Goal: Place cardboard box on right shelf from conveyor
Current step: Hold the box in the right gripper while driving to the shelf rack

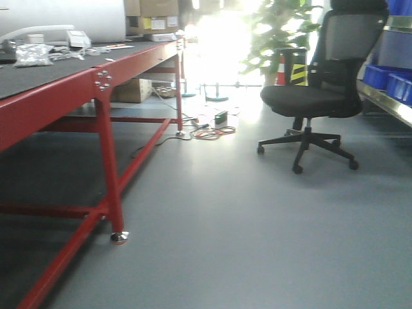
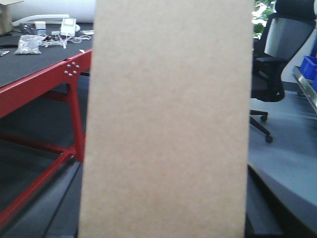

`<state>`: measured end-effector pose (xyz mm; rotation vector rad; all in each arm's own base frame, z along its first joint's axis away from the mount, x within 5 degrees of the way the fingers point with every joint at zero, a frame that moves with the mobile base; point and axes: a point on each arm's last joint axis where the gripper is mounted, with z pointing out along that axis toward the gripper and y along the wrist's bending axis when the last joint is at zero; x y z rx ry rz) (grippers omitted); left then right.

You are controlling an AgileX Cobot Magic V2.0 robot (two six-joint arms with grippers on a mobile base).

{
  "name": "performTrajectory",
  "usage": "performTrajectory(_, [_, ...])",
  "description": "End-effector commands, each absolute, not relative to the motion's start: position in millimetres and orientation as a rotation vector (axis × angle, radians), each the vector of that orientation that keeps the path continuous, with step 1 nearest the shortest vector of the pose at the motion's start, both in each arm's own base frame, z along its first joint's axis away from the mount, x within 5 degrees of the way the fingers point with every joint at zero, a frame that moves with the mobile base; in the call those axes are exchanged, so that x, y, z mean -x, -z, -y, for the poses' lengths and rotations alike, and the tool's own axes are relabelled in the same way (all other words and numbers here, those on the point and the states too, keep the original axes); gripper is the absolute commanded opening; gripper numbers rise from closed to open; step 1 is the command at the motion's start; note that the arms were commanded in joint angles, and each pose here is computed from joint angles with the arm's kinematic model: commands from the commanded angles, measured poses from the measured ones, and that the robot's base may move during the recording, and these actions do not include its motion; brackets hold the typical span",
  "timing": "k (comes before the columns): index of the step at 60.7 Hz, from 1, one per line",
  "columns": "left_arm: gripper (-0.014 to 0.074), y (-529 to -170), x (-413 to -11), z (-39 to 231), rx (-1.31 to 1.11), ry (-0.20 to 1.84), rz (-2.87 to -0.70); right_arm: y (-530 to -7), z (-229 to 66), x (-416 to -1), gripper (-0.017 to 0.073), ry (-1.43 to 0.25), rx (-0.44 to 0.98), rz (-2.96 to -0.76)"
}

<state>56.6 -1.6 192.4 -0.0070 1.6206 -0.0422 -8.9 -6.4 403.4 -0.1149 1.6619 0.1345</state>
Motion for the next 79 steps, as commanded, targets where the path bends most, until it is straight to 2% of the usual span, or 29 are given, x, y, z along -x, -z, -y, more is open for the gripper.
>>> performTrajectory(1, [-0.0116,-198.2,-56.0,0.9,0.017,0.041,-1.531,-420.0,6.2,8.5,0.0217,-0.130,0.118,-1.547])
performTrajectory(79, [-0.0116,-198.3,-55.9,0.9,0.017,0.041,-1.529,-420.0,6.3,9.0,0.0217,-0.131,0.118,-1.545])
